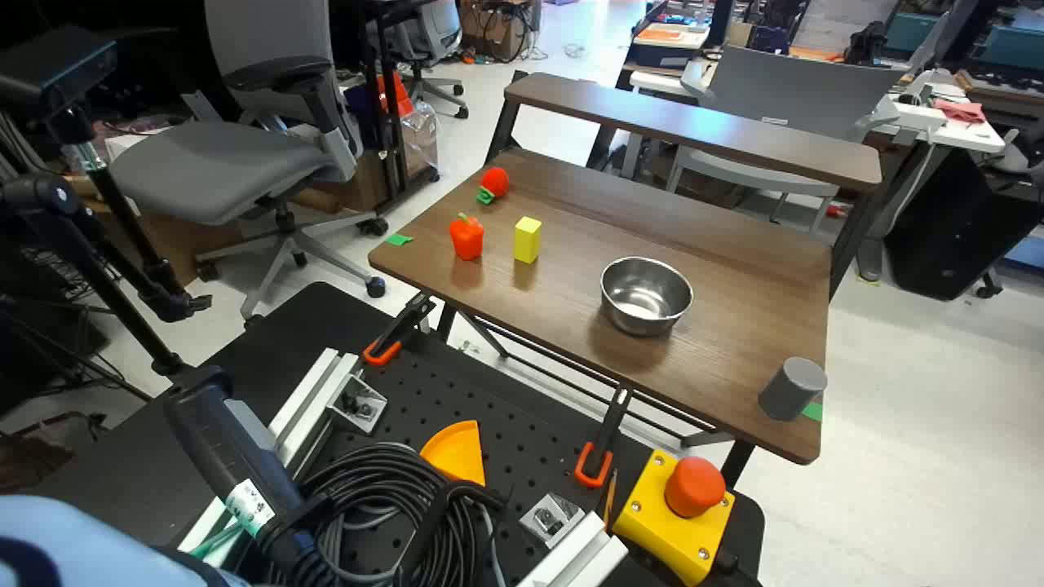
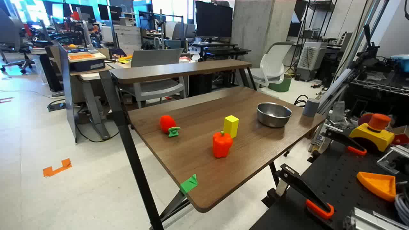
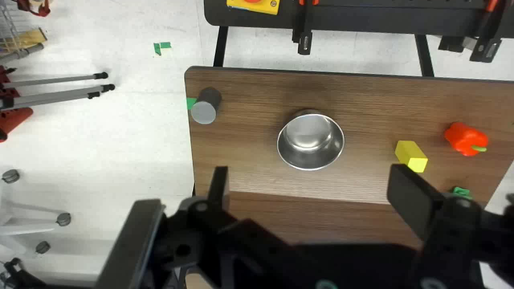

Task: Move the silver bowl backwards

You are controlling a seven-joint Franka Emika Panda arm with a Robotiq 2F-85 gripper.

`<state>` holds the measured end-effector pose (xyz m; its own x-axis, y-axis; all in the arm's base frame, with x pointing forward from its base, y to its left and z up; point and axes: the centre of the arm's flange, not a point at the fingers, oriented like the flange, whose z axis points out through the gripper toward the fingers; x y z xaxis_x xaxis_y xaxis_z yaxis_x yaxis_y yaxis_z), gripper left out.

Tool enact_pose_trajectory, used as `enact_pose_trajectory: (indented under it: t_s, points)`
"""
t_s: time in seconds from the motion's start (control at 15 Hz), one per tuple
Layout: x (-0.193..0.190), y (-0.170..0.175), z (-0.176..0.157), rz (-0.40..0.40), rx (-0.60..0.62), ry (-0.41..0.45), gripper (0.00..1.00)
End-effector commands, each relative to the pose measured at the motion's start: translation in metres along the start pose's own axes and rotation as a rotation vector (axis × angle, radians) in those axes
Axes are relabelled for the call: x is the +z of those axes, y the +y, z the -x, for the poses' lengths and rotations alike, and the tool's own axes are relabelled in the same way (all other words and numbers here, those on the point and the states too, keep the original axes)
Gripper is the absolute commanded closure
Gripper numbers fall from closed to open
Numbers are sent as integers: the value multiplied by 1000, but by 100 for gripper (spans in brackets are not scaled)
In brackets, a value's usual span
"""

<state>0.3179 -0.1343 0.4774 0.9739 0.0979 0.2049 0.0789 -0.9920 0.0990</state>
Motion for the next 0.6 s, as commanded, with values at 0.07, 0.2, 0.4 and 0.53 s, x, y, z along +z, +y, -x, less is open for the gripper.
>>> enact_pose_trajectory:
  t_s: [0.07,0.2,0.4,0.53]
  points:
    - [0,0,0,0,0,0,0]
    - [0,0,0,0,0,0,0]
    - [0,0,0,0,0,0,0]
    - [9,0,-14,-1,17,5,0]
